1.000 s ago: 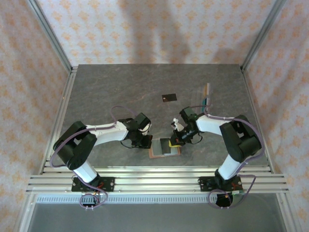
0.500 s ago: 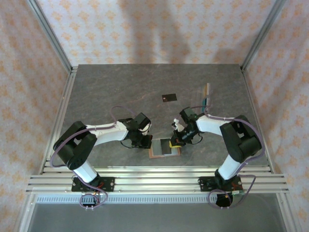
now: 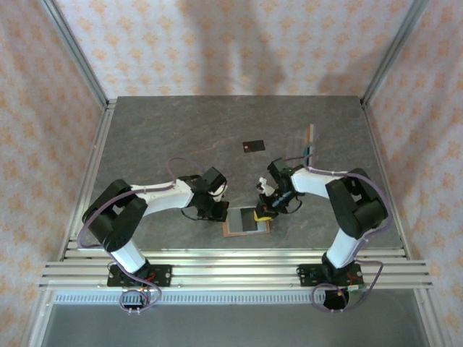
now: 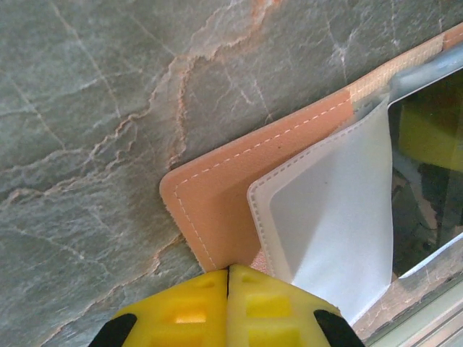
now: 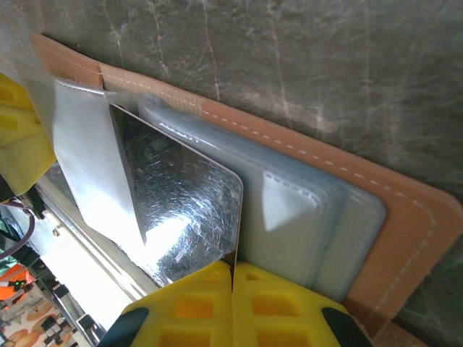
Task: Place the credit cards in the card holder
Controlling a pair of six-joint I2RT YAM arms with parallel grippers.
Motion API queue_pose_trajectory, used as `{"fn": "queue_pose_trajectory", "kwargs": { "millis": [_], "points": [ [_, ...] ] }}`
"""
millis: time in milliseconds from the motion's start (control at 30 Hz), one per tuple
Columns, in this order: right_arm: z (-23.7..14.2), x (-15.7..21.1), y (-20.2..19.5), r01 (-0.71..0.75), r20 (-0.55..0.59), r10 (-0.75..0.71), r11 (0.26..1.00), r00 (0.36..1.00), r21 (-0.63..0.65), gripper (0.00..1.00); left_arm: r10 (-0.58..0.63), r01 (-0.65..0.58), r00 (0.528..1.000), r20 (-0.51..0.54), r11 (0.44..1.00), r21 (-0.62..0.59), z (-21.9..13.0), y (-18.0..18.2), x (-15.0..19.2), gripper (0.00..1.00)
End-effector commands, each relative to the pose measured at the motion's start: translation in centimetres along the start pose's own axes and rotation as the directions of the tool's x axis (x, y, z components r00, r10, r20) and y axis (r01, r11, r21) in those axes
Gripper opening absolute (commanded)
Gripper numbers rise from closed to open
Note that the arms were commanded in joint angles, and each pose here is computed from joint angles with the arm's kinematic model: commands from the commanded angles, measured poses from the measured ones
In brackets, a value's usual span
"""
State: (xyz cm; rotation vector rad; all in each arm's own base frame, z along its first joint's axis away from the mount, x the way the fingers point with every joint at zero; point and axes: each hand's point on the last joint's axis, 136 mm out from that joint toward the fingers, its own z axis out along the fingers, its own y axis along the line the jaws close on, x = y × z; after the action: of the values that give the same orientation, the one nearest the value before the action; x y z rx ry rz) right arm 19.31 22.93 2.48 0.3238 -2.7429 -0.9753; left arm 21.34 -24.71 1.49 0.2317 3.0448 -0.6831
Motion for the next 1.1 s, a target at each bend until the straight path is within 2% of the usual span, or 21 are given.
{"fn": "queue_pose_trajectory", "kwargs": {
  "millis": [0,767,1067],
  "points": [
    [0.7,1.0,-0.7,-0.019,-0.058,0.02,0.999,0.998,0.028,0.0,-0.018,0.017,1.0,-0.006,0.99,-0.141,1.9,3.8,0.1,0.0],
    [1.9,-0.3,2.0,0.045,-0.083,-0.047,0.999,0.995,-0.03,0.0,-0.014,0.014,1.0,0.0,0.987,-0.161,1.5,4.1,0.1,0.0],
    [1.9,-1.0,2.7,0.05,-0.078,-0.052,0.998,0.996,-0.029,0.0,-0.026,0.032,0.999,0.044,0.986,-0.161,0.4,3.9,-0.3,0.0]
  ]
}}
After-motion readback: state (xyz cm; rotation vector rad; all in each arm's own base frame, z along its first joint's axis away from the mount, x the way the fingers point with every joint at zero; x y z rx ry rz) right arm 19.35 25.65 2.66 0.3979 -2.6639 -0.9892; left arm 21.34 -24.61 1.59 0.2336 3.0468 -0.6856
